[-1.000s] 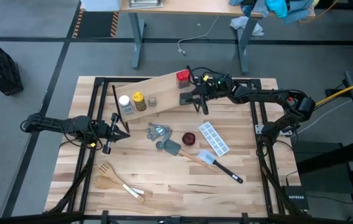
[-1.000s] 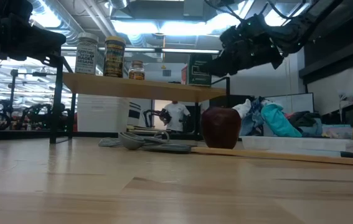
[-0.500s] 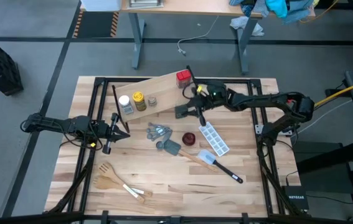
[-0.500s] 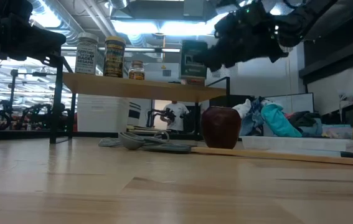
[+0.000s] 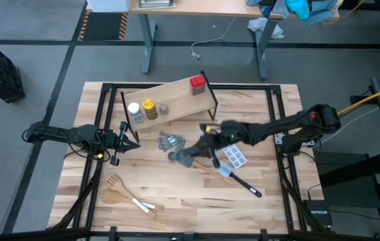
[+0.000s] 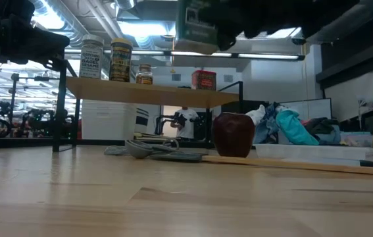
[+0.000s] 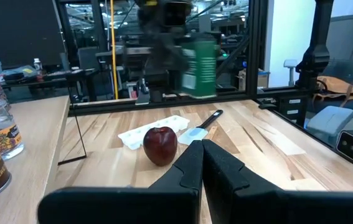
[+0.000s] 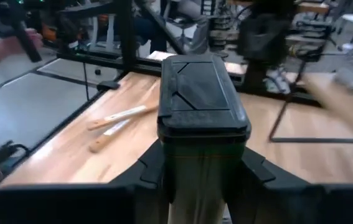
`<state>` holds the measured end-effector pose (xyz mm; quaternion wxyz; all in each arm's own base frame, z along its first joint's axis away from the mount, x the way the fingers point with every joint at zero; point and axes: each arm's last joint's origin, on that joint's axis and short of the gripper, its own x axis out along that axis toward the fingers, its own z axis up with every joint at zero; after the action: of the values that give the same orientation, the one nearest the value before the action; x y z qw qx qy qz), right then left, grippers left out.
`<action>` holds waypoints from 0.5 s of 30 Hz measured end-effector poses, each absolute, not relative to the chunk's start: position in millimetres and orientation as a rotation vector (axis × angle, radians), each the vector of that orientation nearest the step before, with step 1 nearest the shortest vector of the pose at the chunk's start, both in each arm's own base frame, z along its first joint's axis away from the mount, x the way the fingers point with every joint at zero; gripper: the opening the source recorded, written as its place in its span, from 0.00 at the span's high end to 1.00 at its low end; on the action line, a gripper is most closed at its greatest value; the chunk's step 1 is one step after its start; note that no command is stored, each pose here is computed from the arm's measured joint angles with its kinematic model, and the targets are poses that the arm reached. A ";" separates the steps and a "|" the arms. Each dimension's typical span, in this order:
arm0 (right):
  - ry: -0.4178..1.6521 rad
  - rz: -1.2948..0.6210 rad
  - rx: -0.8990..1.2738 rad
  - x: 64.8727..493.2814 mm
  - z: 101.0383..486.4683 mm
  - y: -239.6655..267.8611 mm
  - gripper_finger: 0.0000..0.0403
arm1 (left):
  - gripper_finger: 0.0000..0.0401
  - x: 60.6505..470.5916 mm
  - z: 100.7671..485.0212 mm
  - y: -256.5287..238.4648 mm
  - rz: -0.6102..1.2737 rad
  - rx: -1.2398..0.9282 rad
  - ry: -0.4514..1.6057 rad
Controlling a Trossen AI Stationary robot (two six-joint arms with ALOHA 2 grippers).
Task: Shelf spices
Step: Remove the green seasoning can from the shelf
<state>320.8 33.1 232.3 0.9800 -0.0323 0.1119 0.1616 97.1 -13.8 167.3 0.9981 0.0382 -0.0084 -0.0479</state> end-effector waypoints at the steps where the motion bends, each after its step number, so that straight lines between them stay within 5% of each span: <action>1: 0.229 0.322 -0.063 319.9 232.1 41.4 0.74 | 1.00 97.1 167.2 -13.8 -0.096 0.076 -0.016; 15: 0.328 0.173 0.079 325.2 190.6 104.3 0.74 | 1.00 97.1 167.3 -13.7 -0.096 -0.002 -0.013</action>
<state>325.2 104.3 190.6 0.9821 0.0392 0.1630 0.0858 97.1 -13.7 167.3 0.9988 -0.0009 -0.0065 -0.0480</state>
